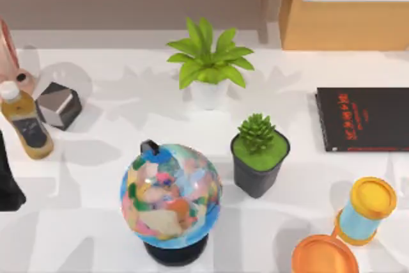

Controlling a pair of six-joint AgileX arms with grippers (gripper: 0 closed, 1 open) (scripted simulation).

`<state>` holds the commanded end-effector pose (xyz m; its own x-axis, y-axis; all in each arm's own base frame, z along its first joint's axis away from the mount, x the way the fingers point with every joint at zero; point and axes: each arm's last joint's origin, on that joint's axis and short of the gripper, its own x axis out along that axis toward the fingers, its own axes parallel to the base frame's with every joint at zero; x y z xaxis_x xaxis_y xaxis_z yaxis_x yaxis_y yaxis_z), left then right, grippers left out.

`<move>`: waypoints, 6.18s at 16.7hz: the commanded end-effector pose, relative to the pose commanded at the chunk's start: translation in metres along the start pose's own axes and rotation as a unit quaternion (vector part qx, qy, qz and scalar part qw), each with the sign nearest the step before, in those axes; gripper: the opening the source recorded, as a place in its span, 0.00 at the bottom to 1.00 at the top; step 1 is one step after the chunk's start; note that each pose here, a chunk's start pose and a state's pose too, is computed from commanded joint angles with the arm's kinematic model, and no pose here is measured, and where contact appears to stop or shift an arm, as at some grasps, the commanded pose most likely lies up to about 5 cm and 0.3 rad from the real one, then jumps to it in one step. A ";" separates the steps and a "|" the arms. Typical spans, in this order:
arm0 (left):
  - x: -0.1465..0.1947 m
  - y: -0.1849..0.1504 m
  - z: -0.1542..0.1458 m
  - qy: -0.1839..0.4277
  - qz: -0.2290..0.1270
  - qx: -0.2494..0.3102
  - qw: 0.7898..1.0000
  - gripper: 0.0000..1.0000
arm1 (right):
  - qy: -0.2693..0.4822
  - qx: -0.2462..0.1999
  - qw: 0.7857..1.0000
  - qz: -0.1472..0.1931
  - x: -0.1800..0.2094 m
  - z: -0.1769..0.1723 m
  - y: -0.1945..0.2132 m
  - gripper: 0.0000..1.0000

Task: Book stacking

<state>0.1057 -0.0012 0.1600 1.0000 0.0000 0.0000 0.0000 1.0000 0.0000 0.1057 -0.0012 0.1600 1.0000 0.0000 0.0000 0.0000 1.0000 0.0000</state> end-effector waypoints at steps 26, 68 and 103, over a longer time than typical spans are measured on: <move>0.000 0.000 0.000 0.000 0.000 0.000 1.000 1.00 | 0.006 -0.012 1.000 -0.003 0.313 0.104 -0.187 1.00; 0.000 0.000 0.000 0.000 0.000 0.000 1.000 1.00 | 0.002 -0.013 1.000 -0.005 0.355 0.090 -0.207 0.00; 0.000 0.000 0.000 0.000 0.000 0.000 1.000 1.00 | 0.036 0.627 0.771 -0.110 0.183 0.037 -0.010 0.00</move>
<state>0.1057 -0.0012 0.1600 1.0000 0.0000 0.0000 0.0000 1.0000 0.0000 0.2884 -0.0110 0.1974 0.9730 -0.1250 -0.1938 0.2152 0.1901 0.9579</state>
